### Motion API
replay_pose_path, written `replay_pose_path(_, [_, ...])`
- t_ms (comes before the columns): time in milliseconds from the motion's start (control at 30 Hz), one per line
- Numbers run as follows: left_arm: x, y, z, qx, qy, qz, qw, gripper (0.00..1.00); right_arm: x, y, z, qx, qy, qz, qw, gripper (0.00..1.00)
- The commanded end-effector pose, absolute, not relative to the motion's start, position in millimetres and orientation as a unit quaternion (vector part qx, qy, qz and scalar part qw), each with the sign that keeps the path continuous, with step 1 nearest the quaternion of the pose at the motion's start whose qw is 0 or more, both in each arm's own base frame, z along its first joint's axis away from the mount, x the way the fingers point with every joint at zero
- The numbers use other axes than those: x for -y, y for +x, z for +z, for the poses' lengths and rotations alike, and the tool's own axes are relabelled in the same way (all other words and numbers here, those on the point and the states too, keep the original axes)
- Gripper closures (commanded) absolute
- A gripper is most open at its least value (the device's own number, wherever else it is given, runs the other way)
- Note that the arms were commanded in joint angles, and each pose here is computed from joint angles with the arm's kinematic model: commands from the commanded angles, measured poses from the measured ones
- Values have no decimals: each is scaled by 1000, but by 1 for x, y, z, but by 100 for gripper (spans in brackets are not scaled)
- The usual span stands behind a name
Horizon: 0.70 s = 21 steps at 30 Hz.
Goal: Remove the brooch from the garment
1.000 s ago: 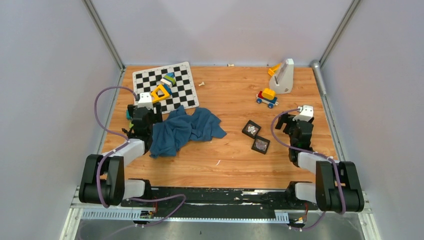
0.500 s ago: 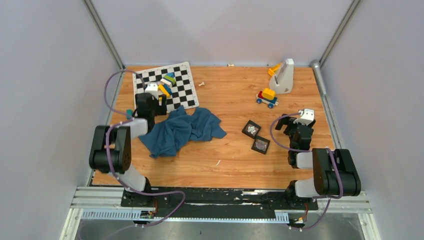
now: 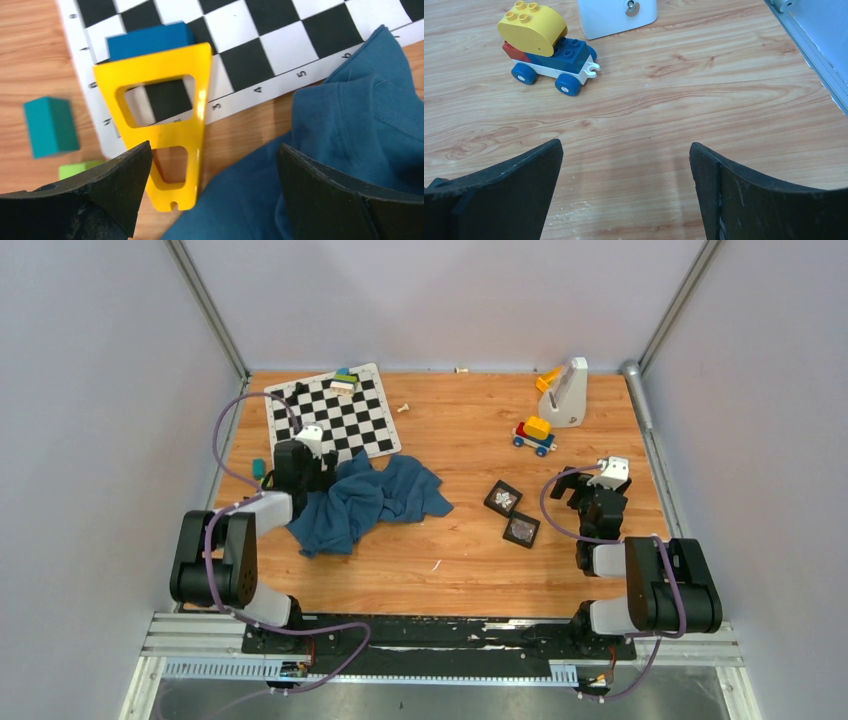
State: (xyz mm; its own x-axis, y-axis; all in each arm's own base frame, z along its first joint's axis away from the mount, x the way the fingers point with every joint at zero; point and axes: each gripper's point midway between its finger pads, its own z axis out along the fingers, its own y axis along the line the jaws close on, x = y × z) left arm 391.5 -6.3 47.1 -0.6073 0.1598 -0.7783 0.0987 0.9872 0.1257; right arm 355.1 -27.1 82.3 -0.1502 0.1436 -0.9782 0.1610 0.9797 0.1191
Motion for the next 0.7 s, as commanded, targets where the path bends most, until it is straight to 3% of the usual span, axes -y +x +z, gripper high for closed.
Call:
replay_pose_path(0, [-13,410,105,-807,12,75,585,0,28,364,107,-730,99,-2,676,0])
replay_pose_path(133, [-12,406,113,-795,13,72,602,0,28,364,107,-730,99,-3,676,0])
replay_pose_path(300, [-17,377,123,-725,-14,74,685,0,28,364,107,-730,100,-2,676,0])
replay_pose_path(667, [-15,381,112,-742,1,67,667,0,28,365,107,-730,100,-3,676,0])
